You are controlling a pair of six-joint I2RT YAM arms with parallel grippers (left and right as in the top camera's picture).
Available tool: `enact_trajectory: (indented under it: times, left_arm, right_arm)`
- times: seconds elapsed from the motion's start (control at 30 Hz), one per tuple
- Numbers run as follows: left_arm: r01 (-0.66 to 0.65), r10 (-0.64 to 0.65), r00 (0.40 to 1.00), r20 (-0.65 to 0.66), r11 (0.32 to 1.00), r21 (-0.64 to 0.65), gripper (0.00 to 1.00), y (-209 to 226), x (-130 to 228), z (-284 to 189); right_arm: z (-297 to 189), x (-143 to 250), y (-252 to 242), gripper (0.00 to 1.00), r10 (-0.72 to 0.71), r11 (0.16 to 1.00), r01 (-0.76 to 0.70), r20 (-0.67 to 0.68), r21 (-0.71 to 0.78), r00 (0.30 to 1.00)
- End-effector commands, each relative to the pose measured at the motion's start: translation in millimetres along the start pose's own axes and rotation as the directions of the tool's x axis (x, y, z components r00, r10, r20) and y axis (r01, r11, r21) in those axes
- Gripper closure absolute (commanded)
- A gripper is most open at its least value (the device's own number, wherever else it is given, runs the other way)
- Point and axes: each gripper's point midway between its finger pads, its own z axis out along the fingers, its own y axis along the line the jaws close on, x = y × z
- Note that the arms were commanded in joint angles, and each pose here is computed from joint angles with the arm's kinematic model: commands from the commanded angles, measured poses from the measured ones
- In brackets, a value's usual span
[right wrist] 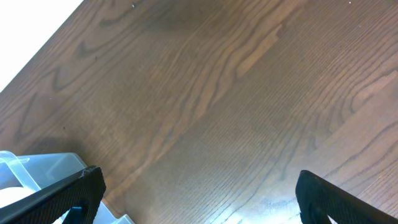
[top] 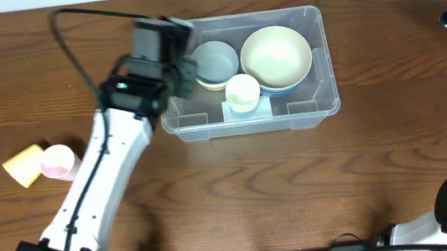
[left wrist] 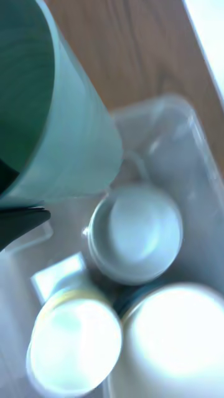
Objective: Pack container
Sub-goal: 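Carry the mint cup into the container's front-left corner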
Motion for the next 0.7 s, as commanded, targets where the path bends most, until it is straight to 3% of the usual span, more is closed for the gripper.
enact_trajectory:
  times: [0.0, 0.67]
  left_arm:
    - [-0.074, 0.075, 0.996, -0.051, 0.997, 0.036, 0.94, -23.6, 10.5, 9.1]
    - [-0.1, 0.127, 0.903, -0.41, 0.991, 0.086, 0.94, -41.4, 99.7, 89.5]
  right_arm:
    - [2.3, 0.5, -0.8, 0.01, 0.015, 1.0, -0.015, -0.006, 0.004, 1.0]
    - [2.3, 0.5, -0.8, 0.01, 0.015, 1.0, -0.015, -0.006, 0.004, 1.0]
